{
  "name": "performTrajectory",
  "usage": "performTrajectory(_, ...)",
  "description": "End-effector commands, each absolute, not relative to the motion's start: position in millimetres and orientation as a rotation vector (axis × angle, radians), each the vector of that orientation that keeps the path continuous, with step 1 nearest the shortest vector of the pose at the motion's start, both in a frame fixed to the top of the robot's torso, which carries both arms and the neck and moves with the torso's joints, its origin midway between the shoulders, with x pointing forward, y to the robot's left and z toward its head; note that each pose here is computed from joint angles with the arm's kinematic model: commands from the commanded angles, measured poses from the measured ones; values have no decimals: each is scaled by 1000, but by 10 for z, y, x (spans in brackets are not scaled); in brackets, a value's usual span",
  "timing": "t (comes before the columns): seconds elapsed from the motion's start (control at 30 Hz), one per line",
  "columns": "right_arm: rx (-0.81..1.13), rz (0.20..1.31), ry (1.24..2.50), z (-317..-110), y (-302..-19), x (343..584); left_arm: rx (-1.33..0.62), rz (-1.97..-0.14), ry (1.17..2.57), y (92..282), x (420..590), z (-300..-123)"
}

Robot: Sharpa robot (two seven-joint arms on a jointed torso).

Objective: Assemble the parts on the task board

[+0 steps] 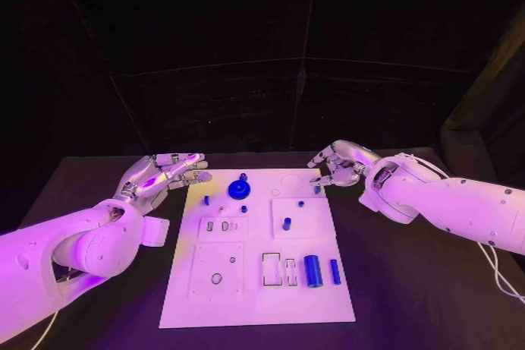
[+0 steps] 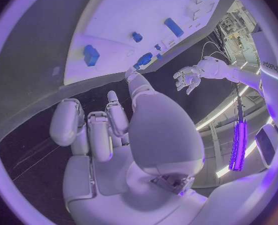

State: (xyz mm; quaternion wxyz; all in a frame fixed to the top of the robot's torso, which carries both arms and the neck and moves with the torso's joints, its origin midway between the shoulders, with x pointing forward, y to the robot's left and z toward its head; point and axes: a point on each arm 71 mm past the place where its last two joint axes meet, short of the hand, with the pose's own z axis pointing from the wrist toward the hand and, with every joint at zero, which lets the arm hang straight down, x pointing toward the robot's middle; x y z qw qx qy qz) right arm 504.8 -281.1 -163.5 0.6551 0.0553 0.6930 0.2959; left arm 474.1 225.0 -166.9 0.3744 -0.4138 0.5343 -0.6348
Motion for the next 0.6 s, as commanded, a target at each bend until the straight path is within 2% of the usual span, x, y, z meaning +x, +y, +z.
performTrajectory(0.03, 126, 759, 1562, -1672, -2818, 5029, -1048, -1645, 1373, 2232, 4749, -1669)
performTrajectory(0.4, 139, 746, 1614, -1967, -2879, 4993, -1055, -1636, 1374, 2241, 4768, -1706)
performTrajectory(0.6, 145, 733, 1612, -2025, -2890, 5008, -1057, -1632, 1374, 2248, 4776, -1720)
